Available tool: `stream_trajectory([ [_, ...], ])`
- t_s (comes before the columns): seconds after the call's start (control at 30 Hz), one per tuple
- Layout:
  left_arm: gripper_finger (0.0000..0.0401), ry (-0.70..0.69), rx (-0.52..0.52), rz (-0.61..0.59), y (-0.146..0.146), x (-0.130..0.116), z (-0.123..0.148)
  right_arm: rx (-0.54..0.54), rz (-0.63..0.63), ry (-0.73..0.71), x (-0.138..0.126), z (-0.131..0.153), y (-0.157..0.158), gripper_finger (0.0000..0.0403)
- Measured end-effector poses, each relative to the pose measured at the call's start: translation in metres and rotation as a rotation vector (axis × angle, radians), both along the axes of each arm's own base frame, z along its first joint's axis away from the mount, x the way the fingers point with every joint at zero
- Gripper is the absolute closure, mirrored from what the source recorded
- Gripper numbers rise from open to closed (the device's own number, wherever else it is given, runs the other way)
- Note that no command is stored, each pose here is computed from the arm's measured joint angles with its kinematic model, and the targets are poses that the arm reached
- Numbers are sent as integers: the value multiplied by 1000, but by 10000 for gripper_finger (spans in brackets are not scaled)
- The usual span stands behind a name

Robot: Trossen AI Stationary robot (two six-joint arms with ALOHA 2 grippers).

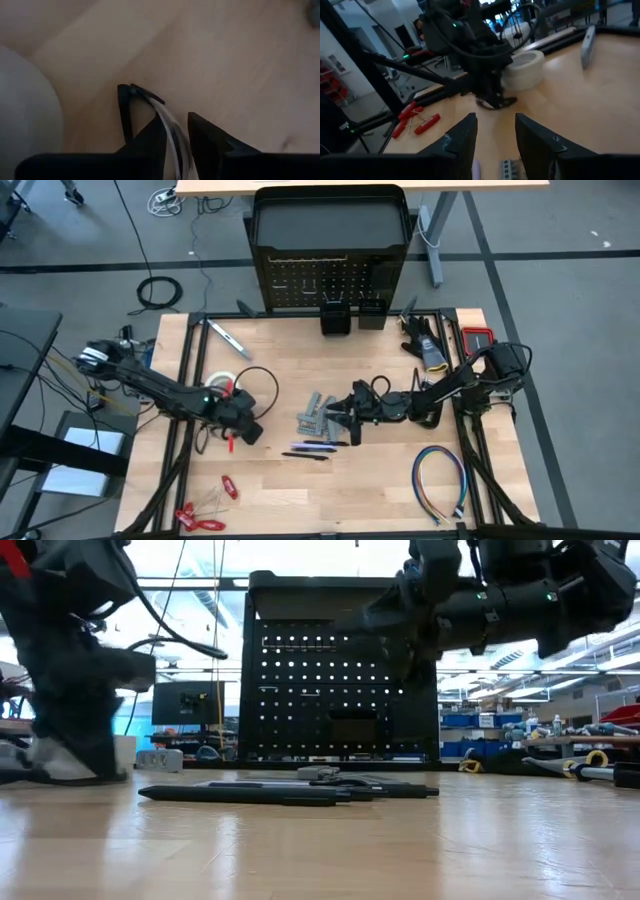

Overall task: Hang tools onto peg board
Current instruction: Move the black safety glasses to the center of the table

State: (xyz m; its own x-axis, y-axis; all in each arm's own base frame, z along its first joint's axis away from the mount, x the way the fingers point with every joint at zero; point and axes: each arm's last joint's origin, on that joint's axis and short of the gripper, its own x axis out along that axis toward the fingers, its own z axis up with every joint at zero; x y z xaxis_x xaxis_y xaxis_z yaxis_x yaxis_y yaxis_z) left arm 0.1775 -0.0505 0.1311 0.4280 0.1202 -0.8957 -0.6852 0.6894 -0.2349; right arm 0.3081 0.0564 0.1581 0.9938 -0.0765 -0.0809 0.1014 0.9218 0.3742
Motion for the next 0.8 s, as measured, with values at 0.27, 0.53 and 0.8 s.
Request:
stream_trajectory([
  [0.27,383,-137,142,60,8,29,12,-83,13,25,26,24,10,267],
  [0.53,376,-385,205,150,28,53,29,-146,-61,288,45,26,17,259],
  [0.8,325,-463,188,277,52,59,35,-127,-96,352,55,5,21,218],
])
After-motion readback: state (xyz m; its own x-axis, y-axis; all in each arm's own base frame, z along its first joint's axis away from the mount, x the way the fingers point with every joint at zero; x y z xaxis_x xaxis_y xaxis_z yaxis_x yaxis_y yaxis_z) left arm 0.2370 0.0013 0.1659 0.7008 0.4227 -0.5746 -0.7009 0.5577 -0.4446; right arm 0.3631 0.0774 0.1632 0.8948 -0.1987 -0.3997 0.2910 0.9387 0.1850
